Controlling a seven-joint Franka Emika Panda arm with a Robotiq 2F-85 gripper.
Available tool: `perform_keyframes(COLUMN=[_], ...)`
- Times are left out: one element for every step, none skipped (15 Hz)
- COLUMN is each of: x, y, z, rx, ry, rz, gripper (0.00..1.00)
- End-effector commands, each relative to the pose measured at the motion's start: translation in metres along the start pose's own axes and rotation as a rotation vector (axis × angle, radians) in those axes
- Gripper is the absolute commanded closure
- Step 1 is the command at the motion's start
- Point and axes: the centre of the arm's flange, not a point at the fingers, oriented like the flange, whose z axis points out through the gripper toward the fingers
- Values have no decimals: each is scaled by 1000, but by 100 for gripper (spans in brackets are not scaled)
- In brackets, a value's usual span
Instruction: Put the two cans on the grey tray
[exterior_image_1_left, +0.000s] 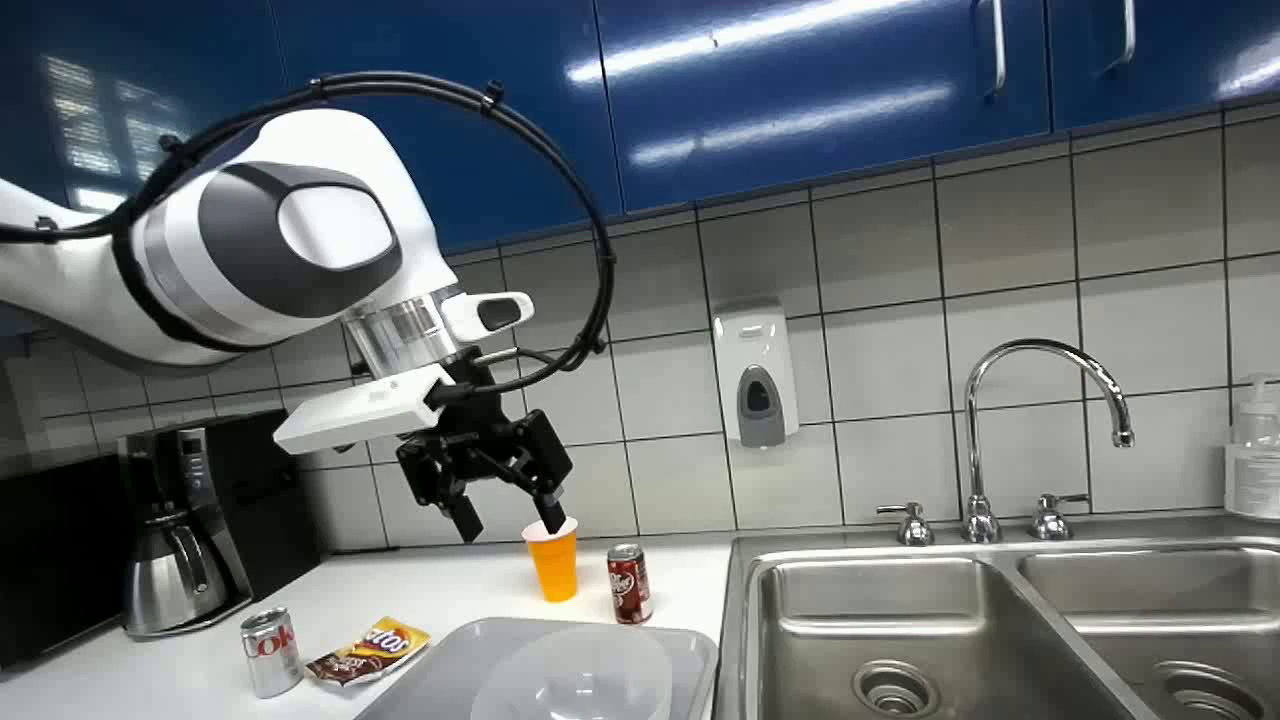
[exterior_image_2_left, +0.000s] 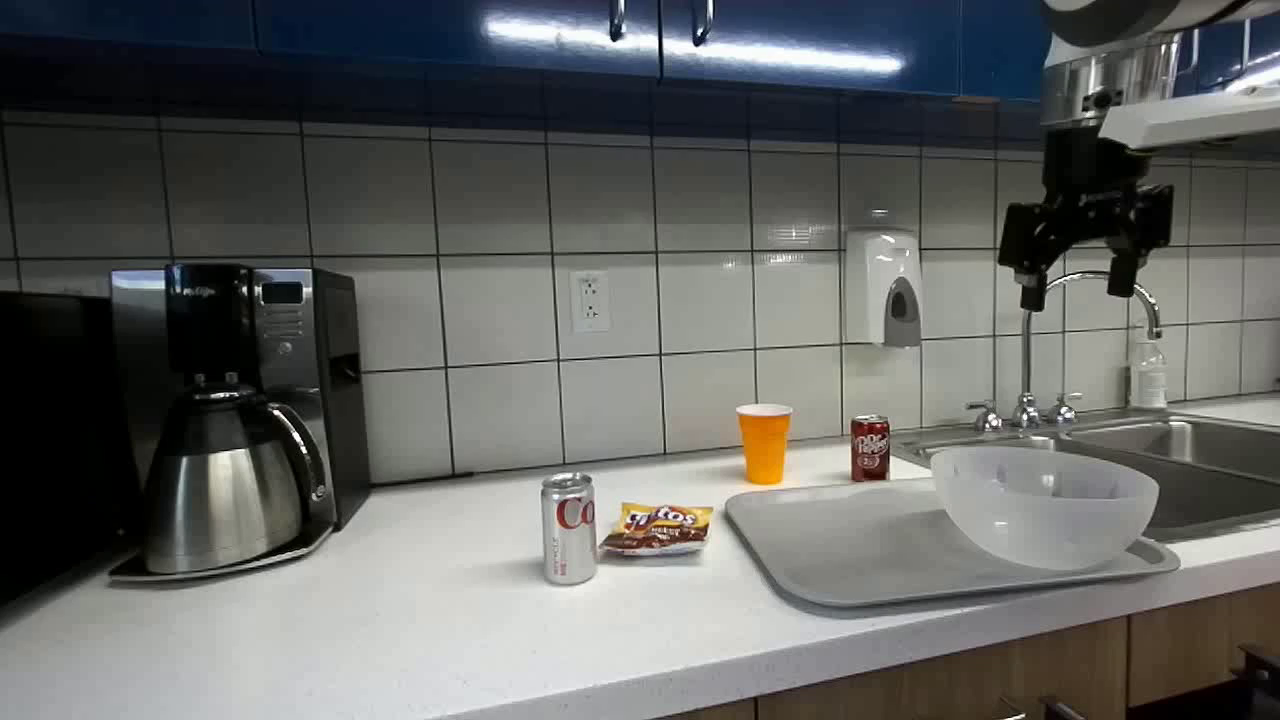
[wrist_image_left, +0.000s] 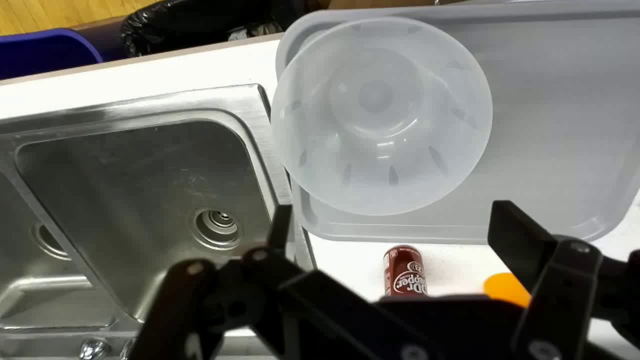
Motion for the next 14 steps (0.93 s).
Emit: perform_keyframes(x=[0,-1,-1,-1,-1,-1,-1,-1,-1,-1,0,1,3,5], y=[0,-1,-1,-1,-1,-1,-1,-1,-1,-1,-1,-2,-3,-3], z=[1,3,5,5,5,6,6,6,6,6,6,6,6,5], rx=[0,1,1,2,2,2,2,2,2,2,-2,-6,-1,7], ry=[-4,-9,-13,-16,-16,-16,-16,-16,-16,-16,-12,24,42,66], rz=[0,-1,-2,-2,-2,-2,-2,-2,-2,-2,7,8,11,18], gripper=[0,0,0,0,0,0,0,0,0,0,0,0,0,0])
